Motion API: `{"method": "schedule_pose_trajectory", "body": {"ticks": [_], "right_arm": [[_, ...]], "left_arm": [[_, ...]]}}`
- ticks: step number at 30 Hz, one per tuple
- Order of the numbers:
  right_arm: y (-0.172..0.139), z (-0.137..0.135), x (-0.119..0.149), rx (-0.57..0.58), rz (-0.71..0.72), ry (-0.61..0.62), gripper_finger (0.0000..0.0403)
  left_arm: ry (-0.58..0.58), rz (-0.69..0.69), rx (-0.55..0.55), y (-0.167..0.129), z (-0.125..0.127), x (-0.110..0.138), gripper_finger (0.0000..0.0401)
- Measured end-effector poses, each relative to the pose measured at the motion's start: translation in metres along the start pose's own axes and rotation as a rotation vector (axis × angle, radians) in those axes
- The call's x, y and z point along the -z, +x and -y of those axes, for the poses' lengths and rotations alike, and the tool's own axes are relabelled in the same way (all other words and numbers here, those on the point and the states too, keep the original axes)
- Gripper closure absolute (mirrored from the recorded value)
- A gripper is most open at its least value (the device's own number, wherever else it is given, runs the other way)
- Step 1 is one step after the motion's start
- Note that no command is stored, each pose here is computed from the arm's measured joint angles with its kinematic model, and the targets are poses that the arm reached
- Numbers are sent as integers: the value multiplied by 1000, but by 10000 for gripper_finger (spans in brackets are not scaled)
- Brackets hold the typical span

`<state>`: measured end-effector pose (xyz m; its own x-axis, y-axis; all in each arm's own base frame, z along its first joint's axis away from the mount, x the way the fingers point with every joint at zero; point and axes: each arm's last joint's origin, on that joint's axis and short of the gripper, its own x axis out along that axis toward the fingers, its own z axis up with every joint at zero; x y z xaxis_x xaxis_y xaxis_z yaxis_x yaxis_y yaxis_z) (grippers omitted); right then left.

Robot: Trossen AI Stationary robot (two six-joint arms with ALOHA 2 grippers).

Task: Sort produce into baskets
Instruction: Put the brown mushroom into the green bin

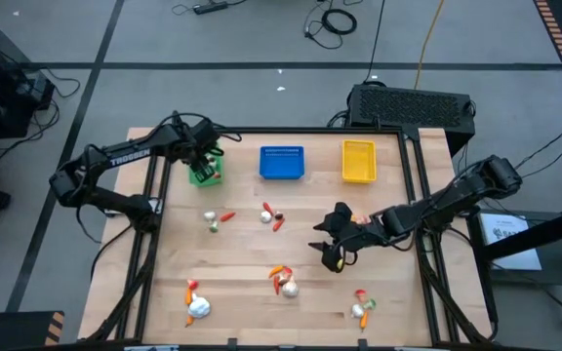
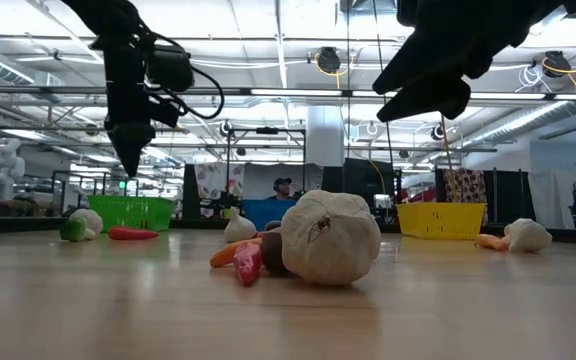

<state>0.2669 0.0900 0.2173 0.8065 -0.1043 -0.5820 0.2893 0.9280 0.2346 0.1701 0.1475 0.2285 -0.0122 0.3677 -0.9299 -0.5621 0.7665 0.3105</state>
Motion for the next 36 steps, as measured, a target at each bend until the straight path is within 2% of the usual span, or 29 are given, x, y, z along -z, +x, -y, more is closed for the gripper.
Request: {"method": "schedule_pose_trajectory", "body": {"ticks": [3,5,10,12,17,23,26,29,34,36], "right_arm": [[-1,-2,1,-5,-2,14,161],[-1,-2,2,-7,-2,19,161],[-2,-5,5,-18,-5,54,161],[-3,-6,8,-18,-12,66,161],[-3,-5,17,17,-3,106,161],[-3,-4,20,23,-7,139,161],[-3,-4,20,22,-6,148,161],[-3,-4,20,22,-6,149,161],[-4,-5,21,18,-6,165,161],[-4,-6,21,25,2,162,161]], "left_arm": [[7,-24,31,-2,1,4,243],[2,-30,99,-5,4,7,244],[51,-21,431,-19,24,15,244],[102,5,509,-27,35,16,244],[275,71,563,-43,70,19,244],[458,222,641,-64,120,22,244],[584,213,644,-73,142,38,244],[681,212,563,-79,155,53,244],[717,298,386,-84,166,61,244],[701,380,390,-87,171,56,244]]}}
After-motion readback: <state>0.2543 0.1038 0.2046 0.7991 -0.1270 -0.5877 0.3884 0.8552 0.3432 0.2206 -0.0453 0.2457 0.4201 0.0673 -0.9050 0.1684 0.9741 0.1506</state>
